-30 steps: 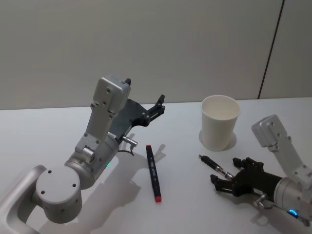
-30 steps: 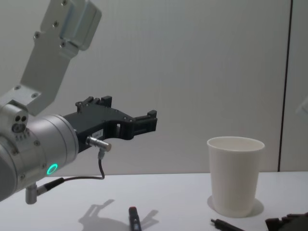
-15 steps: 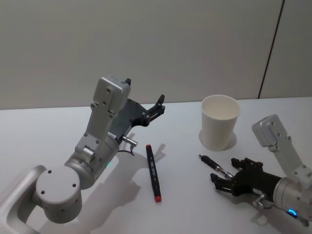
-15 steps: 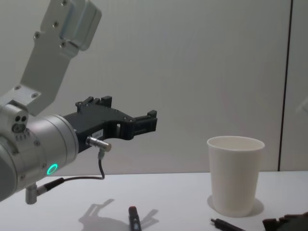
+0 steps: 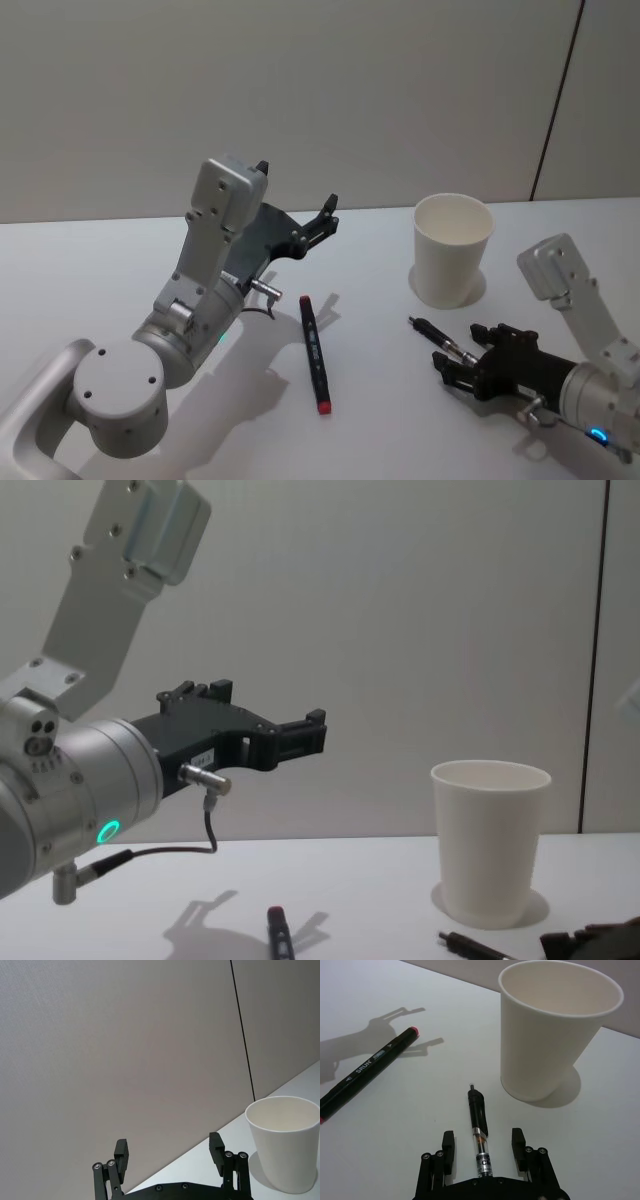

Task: Place the pen into the pen holder.

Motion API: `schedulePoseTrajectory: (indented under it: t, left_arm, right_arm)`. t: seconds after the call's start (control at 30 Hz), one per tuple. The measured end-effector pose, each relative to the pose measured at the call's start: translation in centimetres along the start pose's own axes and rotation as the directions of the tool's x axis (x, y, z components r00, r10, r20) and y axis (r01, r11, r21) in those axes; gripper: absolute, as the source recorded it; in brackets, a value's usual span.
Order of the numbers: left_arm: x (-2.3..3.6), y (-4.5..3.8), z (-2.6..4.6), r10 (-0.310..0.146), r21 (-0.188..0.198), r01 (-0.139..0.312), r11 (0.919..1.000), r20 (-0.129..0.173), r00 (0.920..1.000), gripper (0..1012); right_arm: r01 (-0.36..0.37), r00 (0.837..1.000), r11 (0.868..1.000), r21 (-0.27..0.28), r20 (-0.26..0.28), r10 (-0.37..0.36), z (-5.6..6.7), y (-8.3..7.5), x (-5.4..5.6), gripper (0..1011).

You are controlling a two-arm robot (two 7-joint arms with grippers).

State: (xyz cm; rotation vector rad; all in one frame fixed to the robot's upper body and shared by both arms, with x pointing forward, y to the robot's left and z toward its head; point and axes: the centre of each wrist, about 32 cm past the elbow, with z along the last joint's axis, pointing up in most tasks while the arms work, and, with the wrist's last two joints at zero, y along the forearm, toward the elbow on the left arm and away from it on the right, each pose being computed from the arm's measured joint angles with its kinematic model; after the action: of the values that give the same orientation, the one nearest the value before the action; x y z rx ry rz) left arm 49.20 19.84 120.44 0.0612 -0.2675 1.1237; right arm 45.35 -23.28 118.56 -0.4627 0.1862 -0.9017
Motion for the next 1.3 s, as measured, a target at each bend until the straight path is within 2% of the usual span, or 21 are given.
schedulePoseTrajectory:
  t: [0.37, 0.57, 0.67, 0.7, 0.73, 0.83, 0.87, 1.03, 1.3]
  left_arm:
    - [0.00, 0.00, 0.00, 0.000, 0.000, 0.000, 1.0000, 0.000, 1.0000, 1002]
    - [0.00, 0.00, 0.00, 0.000, 0.000, 0.000, 1.0000, 0.000, 1.0000, 1002]
    - [0.00, 0.00, 0.00, 0.000, 0.000, 0.000, 1.0000, 0.000, 1.0000, 1003]
    - [0.00, 0.00, 0.00, 0.000, 0.000, 0.000, 1.0000, 0.000, 1.0000, 1003]
    - [0.00, 0.00, 0.00, 0.000, 0.000, 0.000, 1.0000, 0.000, 1.0000, 1003]
    - [0.00, 0.00, 0.00, 0.000, 0.000, 0.000, 1.0000, 0.000, 1.0000, 1003]
    - [0.00, 0.00, 0.00, 0.000, 0.000, 0.000, 1.0000, 0.000, 1.0000, 1003]
    - [0.00, 0.00, 0.00, 0.000, 0.000, 0.000, 1.0000, 0.000, 1.0000, 1003]
    - [0.00, 0.00, 0.00, 0.000, 0.000, 0.000, 1.0000, 0.000, 1.0000, 1003]
  right_arm:
    - [-0.001, 1.000, 1.000, 0.003, -0.001, 0.001, 0.03, 0.01, 0.01, 645]
    - [-0.002, 1.000, 1.000, 0.005, -0.001, 0.002, 0.01, 0.01, 0.00, 555]
    - [-0.002, 1.000, 1.000, 0.006, -0.002, 0.002, 0.00, 0.02, -0.01, 485]
    - [-0.002, 1.000, 1.000, 0.006, -0.002, 0.002, -0.01, 0.03, -0.01, 429]
    - [-0.002, 1.000, 1.000, 0.006, -0.002, 0.002, -0.01, 0.02, -0.01, 429]
    - [-0.002, 1.000, 1.000, 0.006, -0.002, 0.002, -0.02, 0.03, -0.01, 313]
    - [-0.002, 1.000, 1.000, 0.006, -0.002, 0.002, -0.02, 0.03, -0.01, 313]
    - [-0.001, 1.000, 1.000, 0.006, -0.002, 0.001, -0.02, 0.03, 0.00, 126]
    - [-0.001, 1.000, 1.000, 0.006, -0.002, 0.001, -0.02, 0.03, -0.01, 118]
